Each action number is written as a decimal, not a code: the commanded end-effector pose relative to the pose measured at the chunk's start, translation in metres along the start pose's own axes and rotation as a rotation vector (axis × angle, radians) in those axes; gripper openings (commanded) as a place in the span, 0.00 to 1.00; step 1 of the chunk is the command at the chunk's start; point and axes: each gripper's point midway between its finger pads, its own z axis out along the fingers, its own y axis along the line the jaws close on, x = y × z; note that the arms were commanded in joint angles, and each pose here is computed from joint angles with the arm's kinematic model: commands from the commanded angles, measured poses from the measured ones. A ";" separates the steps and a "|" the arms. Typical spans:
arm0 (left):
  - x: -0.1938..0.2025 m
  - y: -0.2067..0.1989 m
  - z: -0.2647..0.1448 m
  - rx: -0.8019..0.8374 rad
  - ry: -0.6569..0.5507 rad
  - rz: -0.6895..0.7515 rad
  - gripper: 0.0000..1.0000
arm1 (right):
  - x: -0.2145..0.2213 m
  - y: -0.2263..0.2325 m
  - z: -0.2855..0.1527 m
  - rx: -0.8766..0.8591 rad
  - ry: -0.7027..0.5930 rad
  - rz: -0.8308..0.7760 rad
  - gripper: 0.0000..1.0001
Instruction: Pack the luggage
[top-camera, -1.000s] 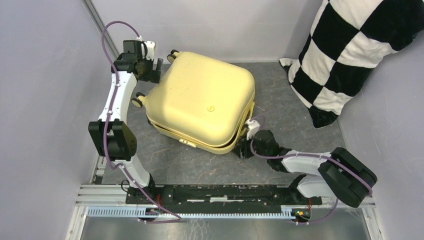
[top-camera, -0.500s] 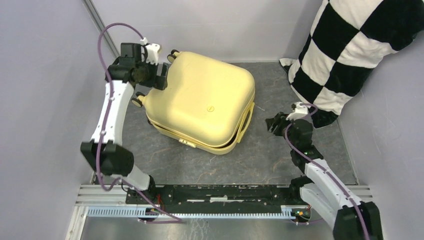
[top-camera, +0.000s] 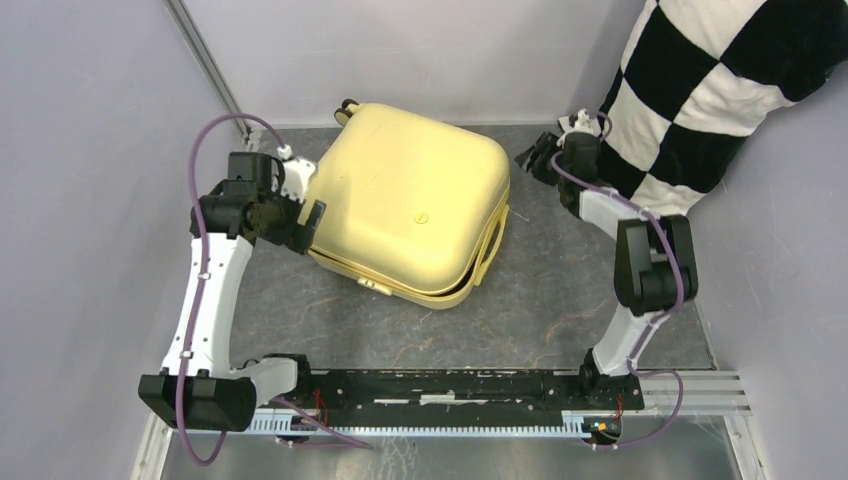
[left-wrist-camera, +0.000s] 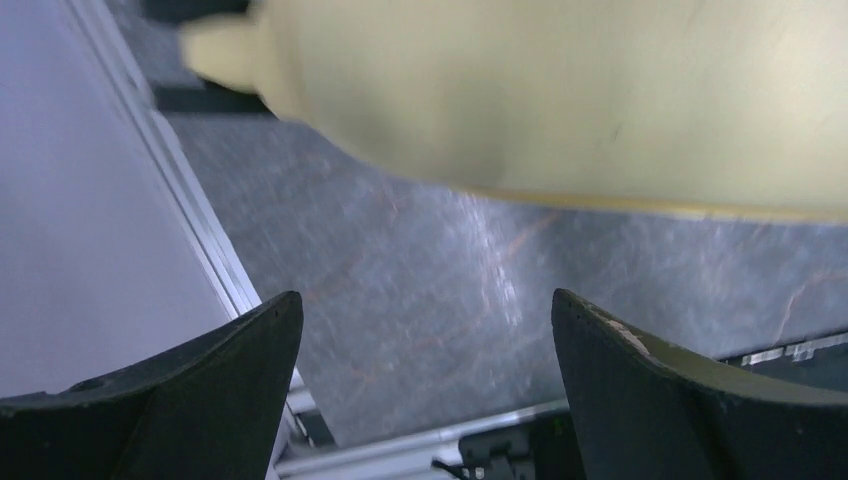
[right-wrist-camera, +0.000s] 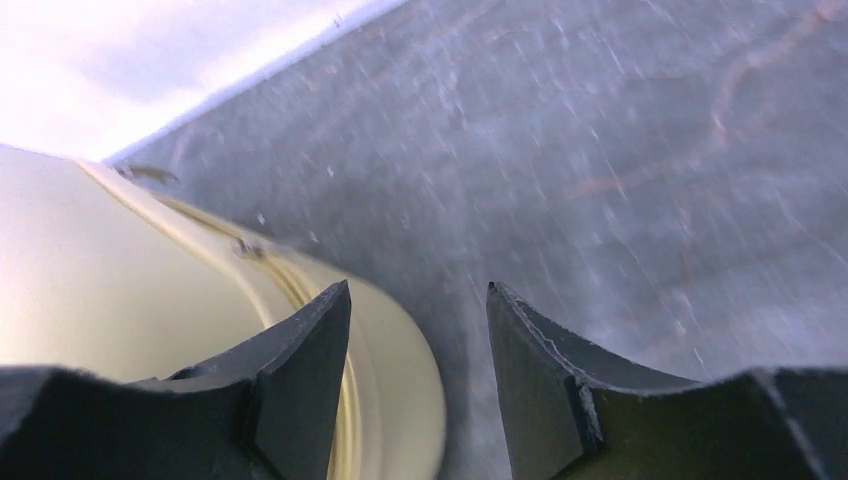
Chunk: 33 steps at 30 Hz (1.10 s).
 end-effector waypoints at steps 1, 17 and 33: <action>0.062 0.000 -0.002 -0.034 0.162 0.107 1.00 | -0.041 0.034 0.037 -0.096 -0.030 0.064 0.59; 0.090 0.016 0.111 -0.223 0.080 -0.029 1.00 | 0.007 0.095 0.133 -0.412 0.126 0.194 0.54; 0.037 0.043 0.178 -0.286 0.031 -0.192 1.00 | 0.137 0.132 -0.074 -0.655 0.050 0.047 0.42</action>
